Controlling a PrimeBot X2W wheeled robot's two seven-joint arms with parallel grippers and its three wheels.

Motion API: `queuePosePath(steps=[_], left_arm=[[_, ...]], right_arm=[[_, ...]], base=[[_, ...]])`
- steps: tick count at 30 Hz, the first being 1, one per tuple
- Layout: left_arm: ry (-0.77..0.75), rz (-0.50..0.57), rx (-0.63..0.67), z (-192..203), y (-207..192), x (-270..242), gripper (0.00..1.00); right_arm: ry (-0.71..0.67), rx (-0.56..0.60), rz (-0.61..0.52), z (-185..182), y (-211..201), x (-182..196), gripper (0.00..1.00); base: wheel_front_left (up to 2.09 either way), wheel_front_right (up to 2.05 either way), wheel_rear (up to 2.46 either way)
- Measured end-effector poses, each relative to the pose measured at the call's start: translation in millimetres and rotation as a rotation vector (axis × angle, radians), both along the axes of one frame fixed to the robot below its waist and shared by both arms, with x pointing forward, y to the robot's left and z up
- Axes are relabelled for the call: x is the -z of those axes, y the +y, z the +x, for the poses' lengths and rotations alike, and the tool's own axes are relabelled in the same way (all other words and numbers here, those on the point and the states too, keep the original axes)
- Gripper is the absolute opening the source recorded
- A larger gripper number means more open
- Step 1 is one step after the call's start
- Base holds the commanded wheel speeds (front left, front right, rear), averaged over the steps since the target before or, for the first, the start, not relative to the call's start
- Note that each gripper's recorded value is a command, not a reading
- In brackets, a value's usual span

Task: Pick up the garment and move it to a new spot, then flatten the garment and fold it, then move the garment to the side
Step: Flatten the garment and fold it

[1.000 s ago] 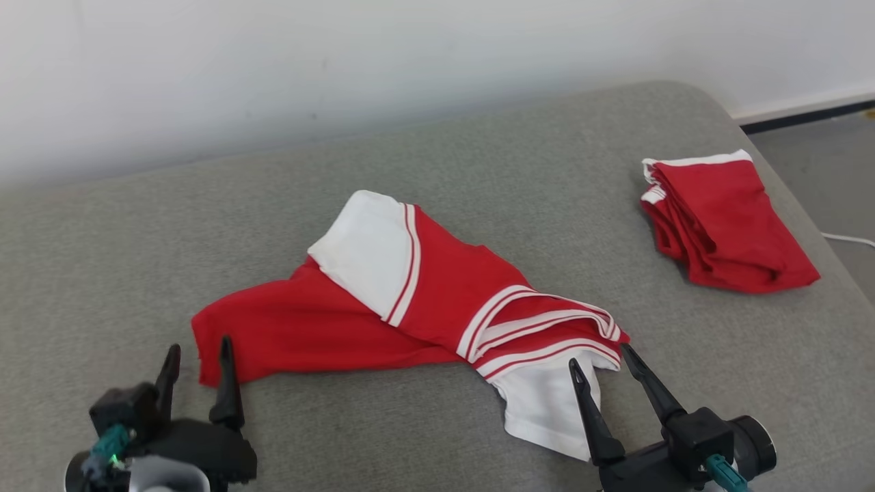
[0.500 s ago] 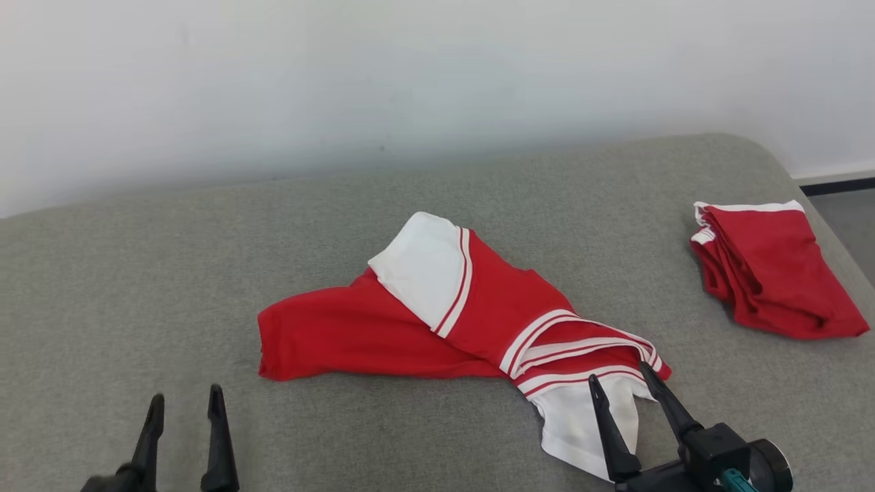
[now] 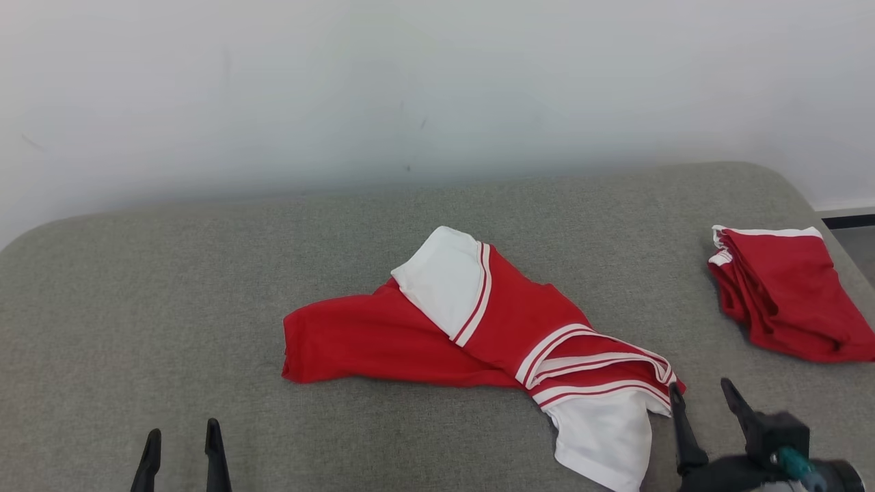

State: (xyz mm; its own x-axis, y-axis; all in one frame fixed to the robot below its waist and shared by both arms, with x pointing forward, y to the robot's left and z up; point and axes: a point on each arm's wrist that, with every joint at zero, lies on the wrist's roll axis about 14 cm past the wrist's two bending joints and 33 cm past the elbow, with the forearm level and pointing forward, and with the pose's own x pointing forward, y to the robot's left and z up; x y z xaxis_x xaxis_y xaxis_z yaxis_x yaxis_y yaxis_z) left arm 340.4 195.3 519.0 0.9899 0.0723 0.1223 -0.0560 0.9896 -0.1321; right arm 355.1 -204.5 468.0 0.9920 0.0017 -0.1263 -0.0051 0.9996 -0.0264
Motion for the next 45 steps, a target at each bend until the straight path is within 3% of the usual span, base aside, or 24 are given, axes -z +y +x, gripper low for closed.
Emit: queuePosePath(steps=[4, 13, 28, 29, 30, 45], left_arm=[[0.004, -0.001, 0.007, 1.1, -3.3, 1.3, 1.0], [0.025, -0.004, 0.028, 5.4, -10.4, 7.8, 1.0], [0.05, 0.003, 0.036, 20.6, -11.5, 16.2, 1.0], [0.049, 0.005, 0.035, 21.2, -11.2, 15.8, 1.0], [0.049, 0.006, 0.035, 21.2, -11.1, 15.9, 1.0], [0.049, 0.0, 0.026, 13.6, -10.3, 15.2, 1.0]], right_arm=[[0.056, 0.008, -0.038, 14.3, -7.9, -1.2, 1.0], [0.329, 0.022, -0.064, 17.9, -23.8, 48.3, 1.0], [0.405, -0.019, -0.067, 47.9, -15.6, 72.3, 1.0], [0.392, -0.027, -0.068, 51.7, -13.3, 70.0, 0.33], [0.371, -0.033, -0.067, 55.6, -11.3, 66.4, 0.0], [0.075, -0.128, -0.068, 116.1, 28.6, -26.8, 0.0]], base=[[0.0, 0.0, 0.0], [0.0, 0.0, 0.0], [0.0, 0.0, 0.0], [0.0, 0.0, 0.0], [0.0, 0.0, 0.0], [0.0, 0.0, 0.0]])
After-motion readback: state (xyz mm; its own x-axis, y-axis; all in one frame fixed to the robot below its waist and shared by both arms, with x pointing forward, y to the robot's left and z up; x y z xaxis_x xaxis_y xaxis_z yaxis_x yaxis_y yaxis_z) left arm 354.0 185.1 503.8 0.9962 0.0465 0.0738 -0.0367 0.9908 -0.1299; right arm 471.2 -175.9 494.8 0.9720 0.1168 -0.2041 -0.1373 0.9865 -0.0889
